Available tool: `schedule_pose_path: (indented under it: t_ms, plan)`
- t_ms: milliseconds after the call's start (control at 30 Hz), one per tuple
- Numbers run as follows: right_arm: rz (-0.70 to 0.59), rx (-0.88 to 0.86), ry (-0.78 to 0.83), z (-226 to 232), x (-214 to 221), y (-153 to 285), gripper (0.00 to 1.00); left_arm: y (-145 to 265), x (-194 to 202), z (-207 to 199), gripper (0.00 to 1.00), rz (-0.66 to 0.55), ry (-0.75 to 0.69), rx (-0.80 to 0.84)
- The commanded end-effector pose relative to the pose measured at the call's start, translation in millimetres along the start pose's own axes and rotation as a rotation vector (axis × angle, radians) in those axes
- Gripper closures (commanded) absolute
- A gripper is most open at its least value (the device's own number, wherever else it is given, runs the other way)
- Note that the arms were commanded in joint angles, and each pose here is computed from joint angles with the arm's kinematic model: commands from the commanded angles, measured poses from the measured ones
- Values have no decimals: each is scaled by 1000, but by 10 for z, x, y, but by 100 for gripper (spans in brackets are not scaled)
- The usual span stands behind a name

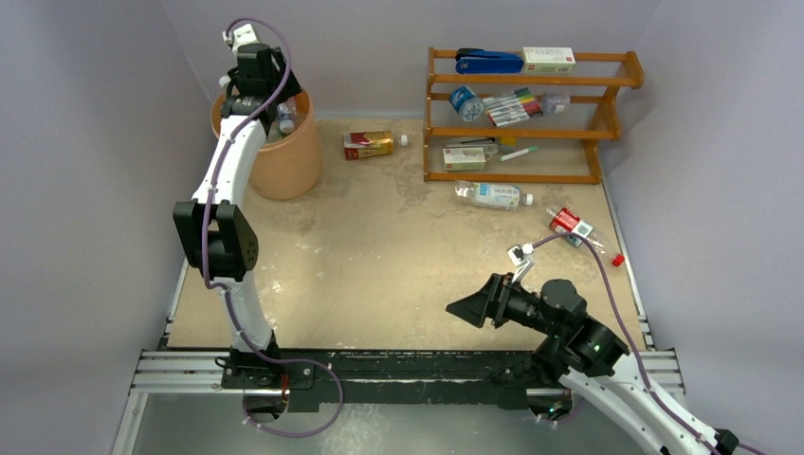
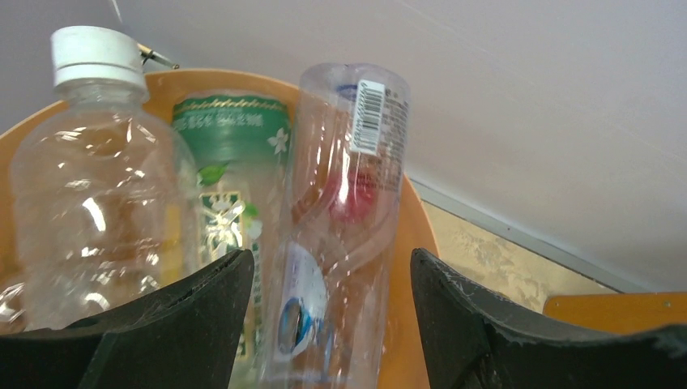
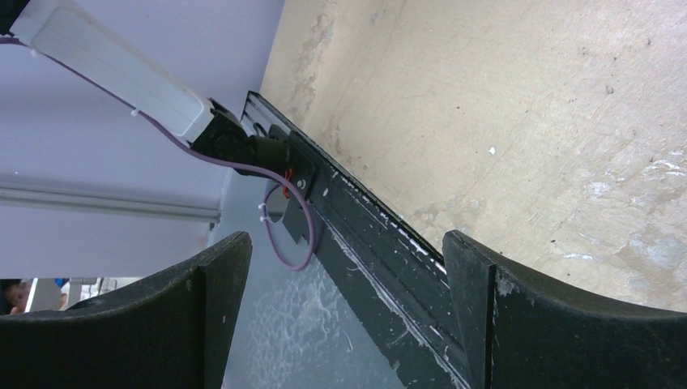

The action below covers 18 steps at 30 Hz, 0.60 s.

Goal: Put the plastic bottles in the bin
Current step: Place the plastic bottle in the trash bin.

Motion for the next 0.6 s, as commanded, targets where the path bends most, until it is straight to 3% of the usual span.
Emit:
schedule_pose_path:
  t_ms: [0,300,333,567]
  plan:
    - [-15,-43,9,65,-33,10,10,487,-381,-64,30,-91,69,35]
    - [-41,2,15,84,-99,39,5,1017,-638,-163,29,-89,120,135]
    - [-49,15,17,89,-117,49,0,1070,-639,-171,29,-78,125,152]
    - [-99,132,16,108,-248,126,0,1421,-417,-259,21,33,133,280]
Point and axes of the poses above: each gripper's point midway between its finger pads, its own y axis back along the fingers, its own z axis along the line the jaws close on, x = y × z, the point moved 9 cm from there along y, back along the fingers, and after that the axes turned 7 degrees about y, right-handed, at the moved point
